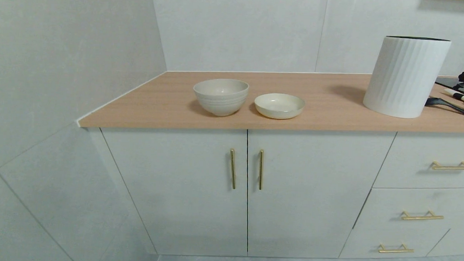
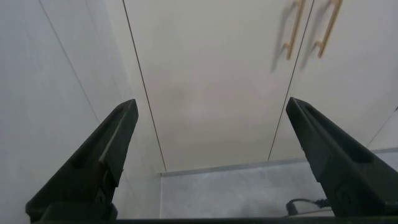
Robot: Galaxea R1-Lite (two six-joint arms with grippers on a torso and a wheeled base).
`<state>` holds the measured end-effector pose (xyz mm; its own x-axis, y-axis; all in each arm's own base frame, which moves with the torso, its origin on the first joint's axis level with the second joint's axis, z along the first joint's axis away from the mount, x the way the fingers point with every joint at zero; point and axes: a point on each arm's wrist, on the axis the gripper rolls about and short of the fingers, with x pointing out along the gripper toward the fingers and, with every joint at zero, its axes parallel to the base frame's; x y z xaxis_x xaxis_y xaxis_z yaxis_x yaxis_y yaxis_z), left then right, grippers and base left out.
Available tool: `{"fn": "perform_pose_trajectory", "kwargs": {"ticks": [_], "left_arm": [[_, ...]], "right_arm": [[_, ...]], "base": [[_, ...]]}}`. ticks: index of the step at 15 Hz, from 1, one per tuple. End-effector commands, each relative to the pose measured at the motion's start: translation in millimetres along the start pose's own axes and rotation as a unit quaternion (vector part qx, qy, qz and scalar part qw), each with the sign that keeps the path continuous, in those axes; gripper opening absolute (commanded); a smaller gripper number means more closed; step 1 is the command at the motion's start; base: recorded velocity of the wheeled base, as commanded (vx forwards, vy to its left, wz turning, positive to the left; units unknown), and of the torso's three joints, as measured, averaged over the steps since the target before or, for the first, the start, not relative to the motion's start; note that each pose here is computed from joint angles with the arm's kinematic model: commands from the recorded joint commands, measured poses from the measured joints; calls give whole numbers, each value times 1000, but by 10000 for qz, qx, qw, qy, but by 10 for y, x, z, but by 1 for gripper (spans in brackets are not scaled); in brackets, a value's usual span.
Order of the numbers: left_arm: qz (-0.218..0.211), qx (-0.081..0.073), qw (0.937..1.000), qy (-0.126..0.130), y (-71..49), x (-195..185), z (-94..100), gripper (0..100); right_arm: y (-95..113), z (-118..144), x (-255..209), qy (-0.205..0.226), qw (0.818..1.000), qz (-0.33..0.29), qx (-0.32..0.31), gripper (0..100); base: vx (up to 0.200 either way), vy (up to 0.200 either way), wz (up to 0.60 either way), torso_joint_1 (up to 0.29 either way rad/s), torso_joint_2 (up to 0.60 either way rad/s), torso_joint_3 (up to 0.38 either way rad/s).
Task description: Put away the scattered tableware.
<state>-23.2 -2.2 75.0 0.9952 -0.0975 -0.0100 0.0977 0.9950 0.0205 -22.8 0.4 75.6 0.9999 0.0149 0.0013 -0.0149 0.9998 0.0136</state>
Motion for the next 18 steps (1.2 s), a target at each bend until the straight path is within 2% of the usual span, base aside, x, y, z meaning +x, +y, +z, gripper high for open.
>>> {"fn": "perform_pose_trajectory", "kwargs": {"ticks": [1,6,18], "left_arm": [[-3,0,10000,4,0,0,0,100],[-3,0,10000,4,0,0,0,100],[5,0,10000,4,0,0,0,100]], "right_arm": [[0,1,1,6,10000,2,1,100],[0,2,1,-1,10000,-5,-7,100],[4,2,0,-9,9999,94,-99,100]], "base": [[0,0,0,-139,461,305],[0,0,0,-93,348,243],[0,0,0,-1,7,3]]}}
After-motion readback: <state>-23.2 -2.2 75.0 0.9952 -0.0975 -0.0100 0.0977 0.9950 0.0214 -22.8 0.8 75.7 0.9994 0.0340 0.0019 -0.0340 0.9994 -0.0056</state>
